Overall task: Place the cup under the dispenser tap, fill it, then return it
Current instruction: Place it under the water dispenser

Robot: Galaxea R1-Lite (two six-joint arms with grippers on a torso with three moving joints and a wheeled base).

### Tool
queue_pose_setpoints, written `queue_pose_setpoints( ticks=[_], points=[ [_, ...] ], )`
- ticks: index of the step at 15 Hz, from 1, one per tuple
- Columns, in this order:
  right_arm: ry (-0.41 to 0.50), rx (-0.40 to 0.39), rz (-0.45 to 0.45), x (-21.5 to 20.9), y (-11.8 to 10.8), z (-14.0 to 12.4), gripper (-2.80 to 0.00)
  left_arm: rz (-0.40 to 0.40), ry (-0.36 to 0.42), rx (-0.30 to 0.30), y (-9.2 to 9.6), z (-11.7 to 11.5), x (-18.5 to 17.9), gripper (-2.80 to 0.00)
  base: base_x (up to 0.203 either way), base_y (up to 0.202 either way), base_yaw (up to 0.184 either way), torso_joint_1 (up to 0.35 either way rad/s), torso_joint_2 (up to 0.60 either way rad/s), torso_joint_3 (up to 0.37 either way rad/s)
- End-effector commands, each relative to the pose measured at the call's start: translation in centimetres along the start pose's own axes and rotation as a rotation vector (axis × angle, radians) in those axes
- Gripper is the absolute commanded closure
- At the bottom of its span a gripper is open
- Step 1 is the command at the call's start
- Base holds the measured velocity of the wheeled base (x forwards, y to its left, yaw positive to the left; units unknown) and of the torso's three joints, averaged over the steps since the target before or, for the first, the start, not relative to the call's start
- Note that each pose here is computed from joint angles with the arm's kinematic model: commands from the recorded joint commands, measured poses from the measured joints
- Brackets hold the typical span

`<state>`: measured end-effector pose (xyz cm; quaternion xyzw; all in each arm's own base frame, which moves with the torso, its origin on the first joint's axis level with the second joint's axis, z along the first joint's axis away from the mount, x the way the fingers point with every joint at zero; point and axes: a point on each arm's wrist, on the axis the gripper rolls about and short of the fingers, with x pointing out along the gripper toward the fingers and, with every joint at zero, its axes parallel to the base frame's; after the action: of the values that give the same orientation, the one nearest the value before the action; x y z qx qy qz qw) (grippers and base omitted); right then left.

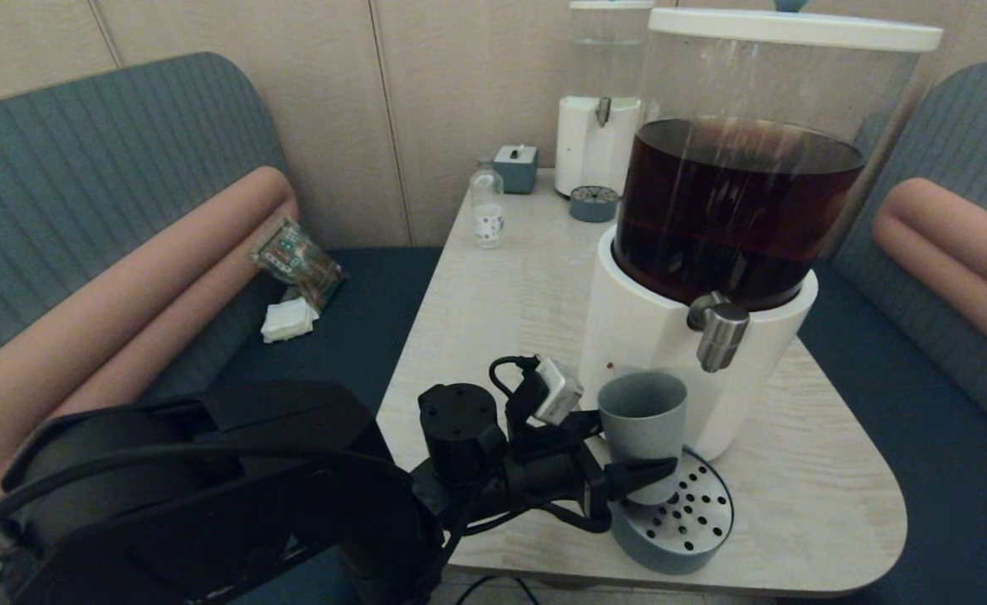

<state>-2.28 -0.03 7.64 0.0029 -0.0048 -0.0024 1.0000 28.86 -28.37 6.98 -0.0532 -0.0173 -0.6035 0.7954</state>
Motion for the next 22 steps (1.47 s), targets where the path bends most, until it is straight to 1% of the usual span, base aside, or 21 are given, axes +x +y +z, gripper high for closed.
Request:
queue_pose_setpoints(
  ticks=[1, 5, 12, 22],
  points=[
    [-0.001, 0.000, 0.000, 0.0, 0.0, 0.0, 0.00, -0.011, -0.010, 0.005, -0.1, 0.0, 0.3, 0.00, 0.000, 0.000, 0.000, 0.000, 0.00, 0.000],
    [-0.001, 0.000, 0.000, 0.0, 0.0, 0.0, 0.00, -0.025, -0.025, 0.007, -0.4, 0.2, 0.9, 0.00, 0.000, 0.000, 0.000, 0.000, 0.00, 0.000],
    [-0.001, 0.000, 0.000, 0.0, 0.0, 0.0, 0.00, -0.024, -0.017, 0.002, 0.0, -0.8, 1.3, 0.00, 0.000, 0.000, 0.000, 0.000, 0.00, 0.000],
    [-0.001, 0.000, 0.000, 0.0, 0.0, 0.0, 0.00, -0.028, -0.002, -0.007, -0.1, -1.5, 1.5, 0.00, 0.000, 0.000, 0.000, 0.000, 0.00, 0.000]
  ],
)
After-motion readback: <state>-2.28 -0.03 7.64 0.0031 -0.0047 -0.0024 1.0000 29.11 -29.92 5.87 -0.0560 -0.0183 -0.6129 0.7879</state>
